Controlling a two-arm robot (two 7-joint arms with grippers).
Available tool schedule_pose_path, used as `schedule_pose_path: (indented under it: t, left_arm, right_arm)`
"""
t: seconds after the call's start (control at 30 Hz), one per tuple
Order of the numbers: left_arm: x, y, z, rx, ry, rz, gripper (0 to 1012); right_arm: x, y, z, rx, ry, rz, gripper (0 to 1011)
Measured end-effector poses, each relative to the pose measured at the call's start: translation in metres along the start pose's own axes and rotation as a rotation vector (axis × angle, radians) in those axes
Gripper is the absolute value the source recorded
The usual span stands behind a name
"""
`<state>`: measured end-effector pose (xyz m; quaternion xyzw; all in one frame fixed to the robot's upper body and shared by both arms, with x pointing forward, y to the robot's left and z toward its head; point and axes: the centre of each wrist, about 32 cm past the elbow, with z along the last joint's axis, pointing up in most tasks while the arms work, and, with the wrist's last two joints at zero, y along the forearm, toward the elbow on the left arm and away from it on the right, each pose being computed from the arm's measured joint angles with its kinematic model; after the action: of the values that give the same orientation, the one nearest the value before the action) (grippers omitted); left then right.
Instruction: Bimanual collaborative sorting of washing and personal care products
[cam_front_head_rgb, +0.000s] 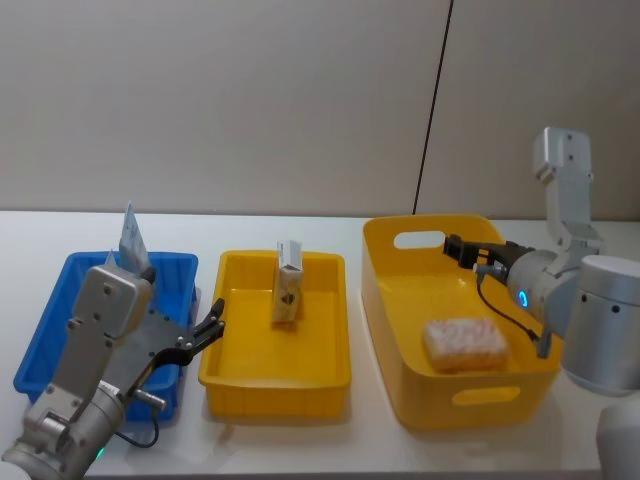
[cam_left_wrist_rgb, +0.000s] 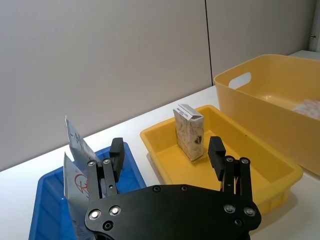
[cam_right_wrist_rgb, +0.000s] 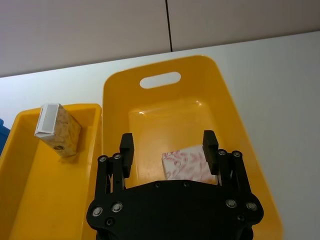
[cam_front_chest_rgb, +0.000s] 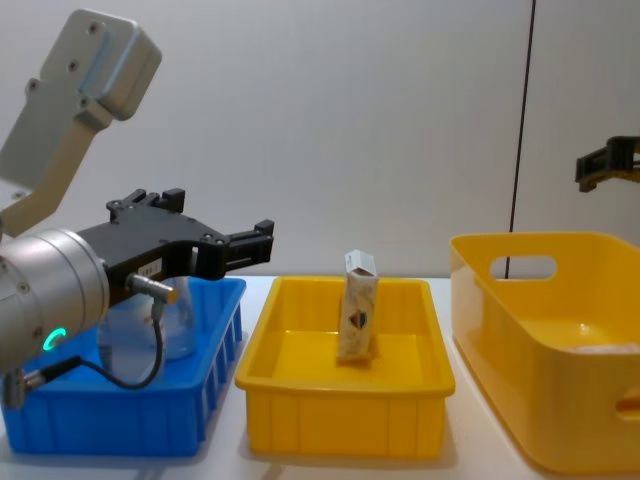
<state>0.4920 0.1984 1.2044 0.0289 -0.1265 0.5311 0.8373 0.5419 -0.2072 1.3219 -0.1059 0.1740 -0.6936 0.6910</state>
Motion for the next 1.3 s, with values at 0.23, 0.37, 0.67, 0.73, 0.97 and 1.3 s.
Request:
schedule_pose_path:
  t: [0.23,0.37,0.67,0.73,0.97,1.3]
  left_arm:
    - [0.0000,0.0000,0.0000,0.000,0.000,0.000,1001]
    - [0.0000,0.0000,0.0000,0.000,0.000,0.000,1001]
    - [0.0004,-0.0001,0.0001,0.000,0.001,0.004,1001]
    - [0.0008,-0.0002,0.0002,0.001,0.001,0.010,1001]
    - [0.0045,-0.0016,0.0007,0.021,0.004,0.062,1001]
    - [0.0140,-0.0068,0.0027,0.049,0.012,0.143,1001]
  right_arm:
    - [0.007,-0.002,-0.006,0.047,-0.023,0.023,992]
    - [0.009,-0.002,-0.010,0.082,-0.049,0.044,1004]
    - [0.016,-0.004,-0.026,0.193,-0.136,0.112,1004]
    - [0.017,-0.003,-0.029,0.215,-0.156,0.127,1004]
    - [0.024,-0.002,-0.046,0.316,-0.252,0.202,1004]
    - [0.030,0.003,-0.068,0.400,-0.356,0.294,1004]
